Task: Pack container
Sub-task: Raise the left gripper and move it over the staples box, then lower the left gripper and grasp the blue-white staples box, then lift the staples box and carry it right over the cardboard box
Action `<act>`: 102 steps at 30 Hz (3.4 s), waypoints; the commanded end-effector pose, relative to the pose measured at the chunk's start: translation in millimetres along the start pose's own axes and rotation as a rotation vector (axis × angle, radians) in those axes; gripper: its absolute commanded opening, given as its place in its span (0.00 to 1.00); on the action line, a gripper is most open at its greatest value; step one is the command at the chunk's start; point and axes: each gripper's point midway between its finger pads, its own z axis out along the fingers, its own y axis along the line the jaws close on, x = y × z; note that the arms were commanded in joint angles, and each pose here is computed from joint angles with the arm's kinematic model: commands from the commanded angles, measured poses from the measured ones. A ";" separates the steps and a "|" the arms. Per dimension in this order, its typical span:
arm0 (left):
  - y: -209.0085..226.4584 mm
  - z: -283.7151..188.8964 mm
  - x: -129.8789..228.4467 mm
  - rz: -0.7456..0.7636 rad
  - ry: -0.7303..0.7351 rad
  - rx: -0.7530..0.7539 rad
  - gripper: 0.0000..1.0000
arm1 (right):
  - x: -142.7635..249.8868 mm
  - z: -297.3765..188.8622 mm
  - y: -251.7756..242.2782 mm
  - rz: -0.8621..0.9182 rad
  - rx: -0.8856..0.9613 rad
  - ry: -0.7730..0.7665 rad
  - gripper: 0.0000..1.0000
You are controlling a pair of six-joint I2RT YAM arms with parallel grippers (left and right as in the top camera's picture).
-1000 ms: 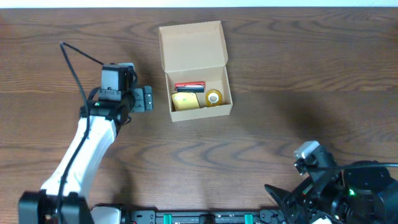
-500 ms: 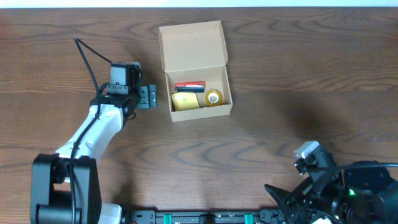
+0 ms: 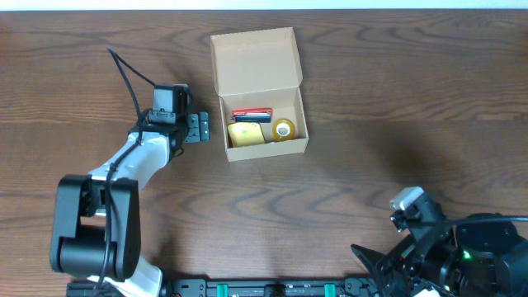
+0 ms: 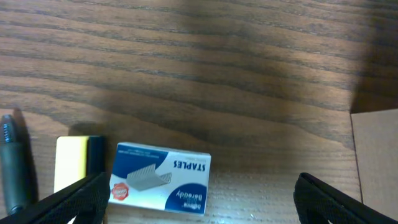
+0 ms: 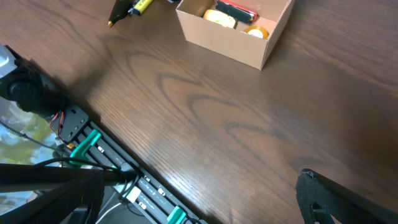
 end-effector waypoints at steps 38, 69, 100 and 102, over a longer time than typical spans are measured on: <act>15.5 15.4 3.0 0.046 0.023 -0.074 1.00 | 0.2 0.3 1.3 0.009 -0.008 0.002 0.99; 16.8 26.6 13.8 0.077 0.057 -0.078 0.82 | 0.2 0.3 1.3 0.009 -0.008 0.002 0.99; 10.2 -16.5 -44.9 0.002 0.031 -0.083 0.22 | 0.2 0.3 1.3 0.009 -0.008 0.002 0.99; 6.9 -32.5 -63.2 0.000 0.000 -0.071 0.17 | 0.2 0.3 1.3 0.009 -0.008 0.002 0.99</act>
